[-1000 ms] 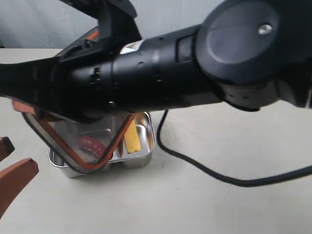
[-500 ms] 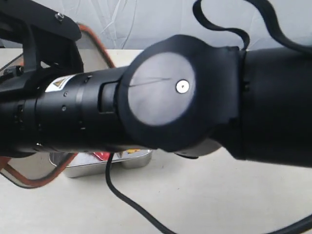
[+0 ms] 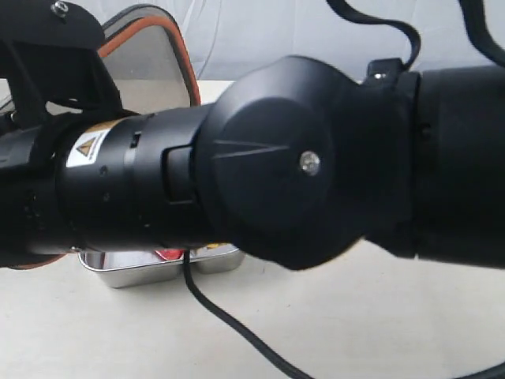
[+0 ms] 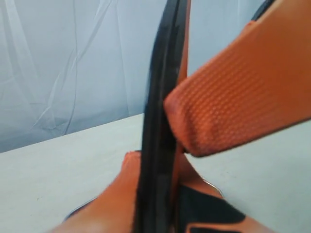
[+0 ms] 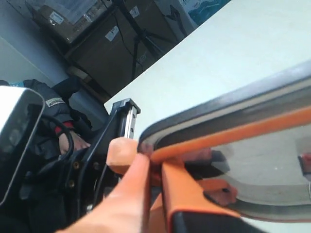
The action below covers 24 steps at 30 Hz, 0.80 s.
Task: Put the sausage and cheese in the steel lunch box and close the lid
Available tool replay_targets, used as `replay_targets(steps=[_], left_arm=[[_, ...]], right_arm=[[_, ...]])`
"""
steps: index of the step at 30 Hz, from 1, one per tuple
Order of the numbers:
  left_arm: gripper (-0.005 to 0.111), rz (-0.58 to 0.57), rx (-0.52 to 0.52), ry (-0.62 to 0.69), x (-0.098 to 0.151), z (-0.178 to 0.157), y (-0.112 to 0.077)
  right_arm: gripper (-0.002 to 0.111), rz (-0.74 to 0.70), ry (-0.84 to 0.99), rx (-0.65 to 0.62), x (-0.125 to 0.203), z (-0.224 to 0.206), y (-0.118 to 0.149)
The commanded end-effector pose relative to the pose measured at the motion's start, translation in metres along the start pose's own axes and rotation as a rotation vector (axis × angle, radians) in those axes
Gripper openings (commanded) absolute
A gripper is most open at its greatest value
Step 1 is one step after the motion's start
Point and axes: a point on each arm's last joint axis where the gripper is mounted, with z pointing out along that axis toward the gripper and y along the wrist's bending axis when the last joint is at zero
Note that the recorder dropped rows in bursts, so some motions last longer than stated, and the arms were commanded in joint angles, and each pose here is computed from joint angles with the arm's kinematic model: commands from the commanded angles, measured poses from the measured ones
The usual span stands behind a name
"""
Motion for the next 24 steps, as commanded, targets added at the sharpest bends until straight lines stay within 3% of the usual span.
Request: replay_targets(steps=[1, 4, 6, 9, 11, 14, 17, 20, 21, 24], left_arm=[[0.0, 0.008, -0.13, -0.023, -0.002, -0.001, 0.012], [0.0, 0.039, -0.173, -0.033, -0.004, -0.002, 0.015], [0.0, 0.072, -0.198, -0.036, -0.008, -0.003, 0.017], [0.0, 0.192, -0.219, -0.032, -0.021, -0.006, 0.017], [0.0, 0.398, -0.236, 0.015, -0.032, -0.01, 0.017], [0.0, 0.777, -0.146, 0.172, -0.035, -0.016, 0.013], [0.0, 0.977, -0.077, 0.206, -0.033, -0.017, 0.01], [0.0, 1.13, -0.044, 0.253, -0.03, -0.018, 0.013], [0.0, 1.193, -0.008, 0.293, -0.026, -0.018, 0.015], [0.0, 1.246, 0.035, 0.313, -0.024, -0.016, 0.016]], right_arm=[[0.029, -0.021, -0.012, -0.015, -0.004, -0.008, 0.005], [0.053, -0.022, -0.002, -0.019, -0.004, -0.009, 0.006], [0.06, -0.018, 0.027, -0.028, -0.003, -0.011, 0.006], [0.053, 0.043, 0.153, -0.027, -0.004, -0.024, -0.01], [0.048, 0.117, 0.208, 0.014, -0.014, -0.041, -0.037], [0.048, 0.285, 0.212, 0.125, -0.033, -0.07, -0.09], [0.048, 0.447, 0.188, 0.136, -0.043, -0.09, -0.122], [0.048, 0.482, 0.2, 0.044, -0.048, -0.104, -0.133], [0.047, 0.527, 0.198, -0.057, -0.051, -0.107, -0.137], [0.043, 0.626, 0.252, -0.233, -0.048, -0.107, -0.159]])
